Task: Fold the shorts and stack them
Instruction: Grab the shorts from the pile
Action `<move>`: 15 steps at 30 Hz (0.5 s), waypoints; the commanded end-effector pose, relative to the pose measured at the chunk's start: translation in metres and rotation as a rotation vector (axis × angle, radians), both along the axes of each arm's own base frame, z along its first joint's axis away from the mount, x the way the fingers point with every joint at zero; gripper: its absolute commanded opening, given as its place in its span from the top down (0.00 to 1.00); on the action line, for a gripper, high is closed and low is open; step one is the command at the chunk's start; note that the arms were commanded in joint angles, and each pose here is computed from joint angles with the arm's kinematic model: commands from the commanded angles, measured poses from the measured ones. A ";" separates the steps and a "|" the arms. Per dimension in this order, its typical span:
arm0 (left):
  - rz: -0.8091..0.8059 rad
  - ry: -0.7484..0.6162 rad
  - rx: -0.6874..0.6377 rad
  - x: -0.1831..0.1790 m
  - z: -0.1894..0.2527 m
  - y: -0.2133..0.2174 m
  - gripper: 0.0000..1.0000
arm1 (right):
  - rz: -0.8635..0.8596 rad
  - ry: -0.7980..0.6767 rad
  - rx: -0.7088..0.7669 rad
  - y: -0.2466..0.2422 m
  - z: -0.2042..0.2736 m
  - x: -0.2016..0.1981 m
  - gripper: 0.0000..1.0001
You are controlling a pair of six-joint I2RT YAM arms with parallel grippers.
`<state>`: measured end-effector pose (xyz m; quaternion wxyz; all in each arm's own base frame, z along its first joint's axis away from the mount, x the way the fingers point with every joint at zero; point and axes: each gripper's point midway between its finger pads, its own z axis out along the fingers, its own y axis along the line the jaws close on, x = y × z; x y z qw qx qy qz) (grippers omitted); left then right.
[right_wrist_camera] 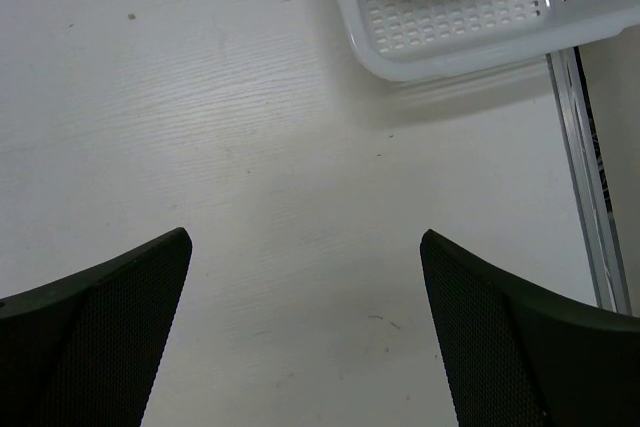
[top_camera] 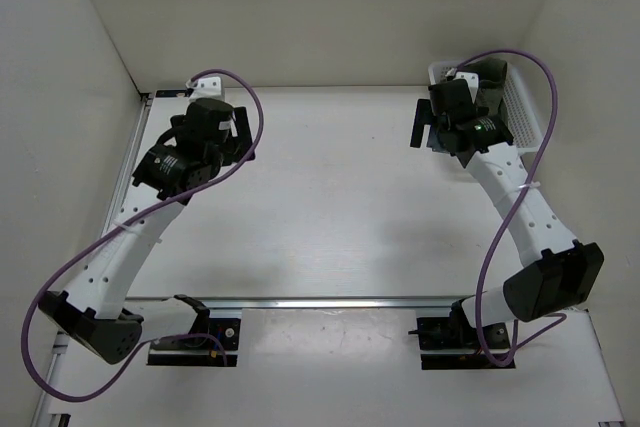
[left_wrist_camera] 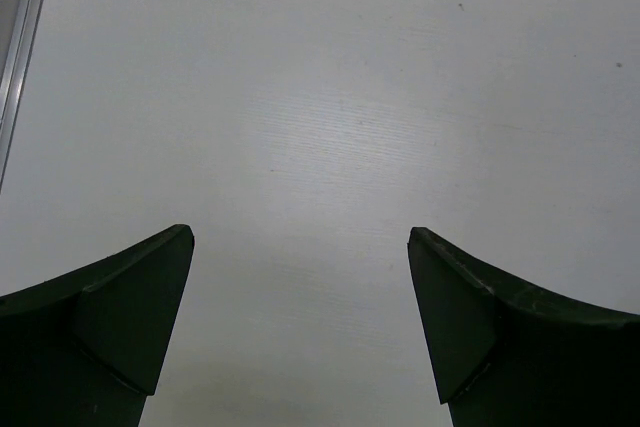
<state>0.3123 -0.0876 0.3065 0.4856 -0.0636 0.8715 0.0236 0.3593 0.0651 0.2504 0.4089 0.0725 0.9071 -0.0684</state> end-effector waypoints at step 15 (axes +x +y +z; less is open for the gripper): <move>-0.270 -0.156 -0.191 -0.008 0.069 -0.030 0.00 | -0.026 -0.117 0.065 -0.043 0.050 0.026 0.00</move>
